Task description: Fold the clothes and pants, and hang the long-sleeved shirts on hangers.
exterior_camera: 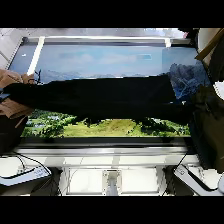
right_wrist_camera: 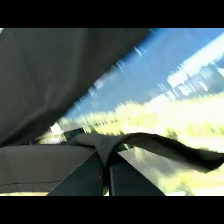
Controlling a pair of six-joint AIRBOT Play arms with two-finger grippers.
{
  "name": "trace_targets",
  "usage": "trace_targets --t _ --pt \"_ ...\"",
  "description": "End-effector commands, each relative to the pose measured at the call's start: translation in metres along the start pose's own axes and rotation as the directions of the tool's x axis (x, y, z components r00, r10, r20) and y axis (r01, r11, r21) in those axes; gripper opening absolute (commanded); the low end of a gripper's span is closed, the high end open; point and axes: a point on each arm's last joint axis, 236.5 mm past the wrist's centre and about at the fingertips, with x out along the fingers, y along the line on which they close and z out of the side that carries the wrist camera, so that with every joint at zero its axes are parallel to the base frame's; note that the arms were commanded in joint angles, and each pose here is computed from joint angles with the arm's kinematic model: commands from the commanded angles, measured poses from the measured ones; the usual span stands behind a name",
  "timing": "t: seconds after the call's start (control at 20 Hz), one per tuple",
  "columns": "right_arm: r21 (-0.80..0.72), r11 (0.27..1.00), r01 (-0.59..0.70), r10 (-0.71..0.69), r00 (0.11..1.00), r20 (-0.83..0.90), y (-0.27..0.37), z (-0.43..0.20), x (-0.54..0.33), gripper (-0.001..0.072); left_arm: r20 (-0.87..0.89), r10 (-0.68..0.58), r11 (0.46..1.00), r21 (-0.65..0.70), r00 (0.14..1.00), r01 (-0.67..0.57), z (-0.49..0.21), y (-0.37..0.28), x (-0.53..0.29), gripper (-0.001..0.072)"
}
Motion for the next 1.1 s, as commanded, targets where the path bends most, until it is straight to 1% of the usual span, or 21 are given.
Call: trace_targets --t 0.0,0.2,0.3,0.4,0.55,0.7,0.75,0.8,0.85,0.9,1.0,1.05 --pt "0.077 0.997 -0.016 0.013 0.999 0.040 0.015 0.051 0.064 0.0008 0.064 0.068 0.997 -0.041 0.996 -0.066 0.037 -0.012 0.045 0.0016" --pt "0.043 0.999 -0.028 0.023 0.993 0.112 0.036 0.115 0.122 0.0008 0.118 0.078 0.990 -0.125 0.990 -0.063 0.065 -0.004 0.080 0.0016" --pt "0.056 0.998 -0.034 0.025 0.989 0.145 0.039 0.139 0.146 0.0008 0.092 0.115 0.984 -0.150 0.989 -0.100 0.064 0.011 0.092 0.0016" --pt "0.082 0.996 -0.034 0.023 0.991 0.134 0.034 0.148 0.172 0.0008 0.063 0.153 0.979 -0.144 0.986 -0.143 0.057 0.024 0.101 0.0016" --pt "0.106 0.994 -0.028 0.015 0.992 0.126 0.027 0.152 0.209 0.0009 0.054 0.152 0.980 -0.141 0.987 -0.143 0.053 0.024 0.112 0.0017" --pt "0.190 0.981 -0.035 -0.007 0.977 0.212 0.021 0.168 0.229 0.0010 0.055 0.148 0.981 -0.135 0.987 -0.140 0.052 0.021 0.120 0.0020" --pt "0.202 0.979 -0.040 -0.012 0.967 0.253 0.021 0.177 0.230 0.0009 0.062 0.144 0.982 -0.133 0.988 -0.135 0.053 0.018 0.121 0.0034" --pt "0.208 0.977 -0.050 -0.012 0.958 0.287 0.024 0.184 0.230 0.0009 0.073 0.139 0.983 -0.134 0.988 -0.129 0.056 0.016 0.121 0.0154" --pt "0.222 0.973 -0.062 -0.012 0.948 0.318 0.026 0.190 0.228 0.0010 0.097 0.127 0.983 -0.146 0.987 -0.112 0.061 0.012 0.122 0.0508" --pt "0.232 0.970 -0.068 -0.013 0.943 0.332 0.026 0.193 0.227 0.0010 0.140 0.092 0.982 -0.179 0.986 -0.066 0.071 0.004 0.121 0.0613" --pt "0.248 0.966 -0.073 -0.013 0.943 0.332 0.026 0.193 0.227 0.0010 0.253 0.018 0.962 -0.267 0.967 0.052 0.098 -0.014 0.117 0.0609" --pt "0.248 0.966 -0.073 -0.012 0.946 0.324 0.026 0.191 0.228 0.0010 0.309 -0.010 0.952 -0.289 0.951 0.104 0.112 -0.022 0.113 0.0609"
